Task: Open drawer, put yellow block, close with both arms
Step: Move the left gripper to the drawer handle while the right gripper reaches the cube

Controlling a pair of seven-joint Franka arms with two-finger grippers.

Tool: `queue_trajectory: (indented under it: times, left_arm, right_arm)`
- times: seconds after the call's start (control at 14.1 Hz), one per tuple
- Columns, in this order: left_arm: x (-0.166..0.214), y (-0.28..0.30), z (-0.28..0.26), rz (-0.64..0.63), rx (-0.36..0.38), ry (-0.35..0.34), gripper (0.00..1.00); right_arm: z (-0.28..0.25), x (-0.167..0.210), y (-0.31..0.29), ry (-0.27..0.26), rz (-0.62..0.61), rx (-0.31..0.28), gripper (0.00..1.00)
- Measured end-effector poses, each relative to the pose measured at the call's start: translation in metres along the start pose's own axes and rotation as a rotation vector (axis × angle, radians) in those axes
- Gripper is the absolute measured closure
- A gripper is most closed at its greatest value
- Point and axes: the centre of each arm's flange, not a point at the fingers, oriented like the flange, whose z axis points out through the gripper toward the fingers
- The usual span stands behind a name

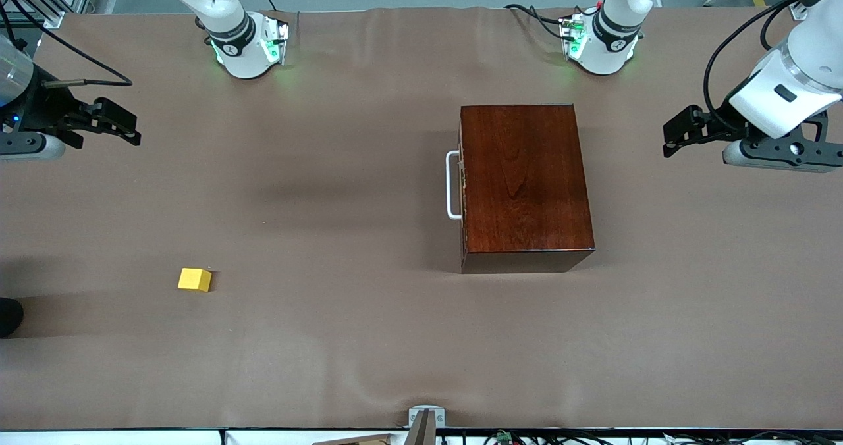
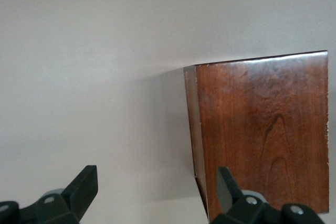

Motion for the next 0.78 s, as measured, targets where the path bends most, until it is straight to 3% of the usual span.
queue_trajectory:
  times: [0.28, 0.57, 0.78]
  left_arm:
    - [-0.002, 0.040, 0.002, 0.070, -0.003, -0.001, 0.00]
    - [-0.012, 0.127, 0.017, 0.208, -0.007, -0.024, 0.00]
    - [-0.023, 0.195, 0.036, 0.175, -0.010, -0.023, 0.00]
  right_arm:
    - [0.000, 0.000, 0.000, 0.000, 0.000, 0.000, 0.00]
    - [0.000, 0.000, -0.001, 0.000, 0.000, 0.000, 0.00]
    - [0.005, 0.004, 0.000, -0.005, 0.001, 0.000, 0.00]
